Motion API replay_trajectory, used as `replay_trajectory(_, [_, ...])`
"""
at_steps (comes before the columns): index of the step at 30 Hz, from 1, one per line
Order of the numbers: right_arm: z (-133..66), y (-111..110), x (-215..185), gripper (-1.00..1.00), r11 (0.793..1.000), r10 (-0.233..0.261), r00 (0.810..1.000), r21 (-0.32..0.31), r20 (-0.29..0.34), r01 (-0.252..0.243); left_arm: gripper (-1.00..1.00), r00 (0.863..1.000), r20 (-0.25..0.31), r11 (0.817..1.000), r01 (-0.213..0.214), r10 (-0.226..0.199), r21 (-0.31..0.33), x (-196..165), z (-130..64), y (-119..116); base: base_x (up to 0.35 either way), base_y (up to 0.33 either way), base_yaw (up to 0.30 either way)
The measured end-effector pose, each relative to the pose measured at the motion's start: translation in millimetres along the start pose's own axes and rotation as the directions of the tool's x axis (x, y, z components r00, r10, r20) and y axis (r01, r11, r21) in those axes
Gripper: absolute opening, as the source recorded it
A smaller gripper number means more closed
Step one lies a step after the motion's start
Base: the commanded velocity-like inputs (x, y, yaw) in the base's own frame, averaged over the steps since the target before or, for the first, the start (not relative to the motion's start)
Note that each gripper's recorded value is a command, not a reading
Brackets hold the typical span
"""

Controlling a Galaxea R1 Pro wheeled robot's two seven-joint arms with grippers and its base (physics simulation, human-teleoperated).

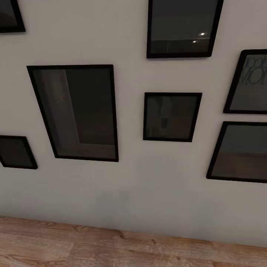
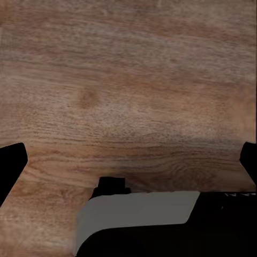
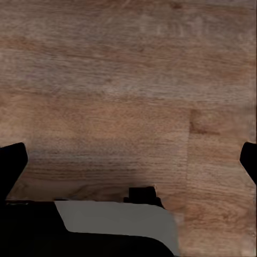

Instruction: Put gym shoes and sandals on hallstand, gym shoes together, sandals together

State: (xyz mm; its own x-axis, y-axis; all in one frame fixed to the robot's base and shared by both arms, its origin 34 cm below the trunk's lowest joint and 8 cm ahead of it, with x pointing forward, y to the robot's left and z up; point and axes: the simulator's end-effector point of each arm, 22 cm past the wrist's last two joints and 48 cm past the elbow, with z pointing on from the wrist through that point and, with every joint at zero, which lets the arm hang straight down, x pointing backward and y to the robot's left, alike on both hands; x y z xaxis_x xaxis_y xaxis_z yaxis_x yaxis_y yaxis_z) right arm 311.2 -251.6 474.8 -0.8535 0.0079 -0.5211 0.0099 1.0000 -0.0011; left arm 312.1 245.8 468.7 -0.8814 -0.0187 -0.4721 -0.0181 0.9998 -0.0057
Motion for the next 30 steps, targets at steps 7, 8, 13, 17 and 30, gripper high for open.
replay_trajectory(7, [6.4,-21,-94,1.00,1.000,-0.020,0.974,0.026,0.224,0.014,1.00,0.989,0.145,1.000,0.006,-0.006,0.003,-98,20.1,-3,0.000,0.000,0.000])
replay_trajectory(8, [6.7,-23,-100,1.00,0.999,-0.022,0.972,0.028,0.236,0.016,1.00,0.988,0.155,1.000,0.007,-0.007,0.004,-105,21.2,-3,0.000,0.000,0.000])
replay_trajectory(13, [9.5,-31,-128,1.00,0.999,-0.032,0.959,0.038,0.282,0.022,1.00,0.983,0.185,1.000,0.007,-0.008,0.005,-129,24.4,-4,0.000,0.000,0.000])
replay_trajectory(17, [10.6,-47,-142,1.00,0.998,-0.049,0.953,0.058,0.299,0.033,1.00,0.979,0.202,1.000,0.003,-0.003,0.001,-135,24.7,0,0.000,0.000,0.000])
replay_trajectory(30, [10.0,-63,-150,1.00,0.996,-0.078,0.947,0.072,0.311,0.059,1.00,0.977,0.212,1.000,0.003,-0.001,-0.009,-135,23.8,7,0.000,0.000,0.000])
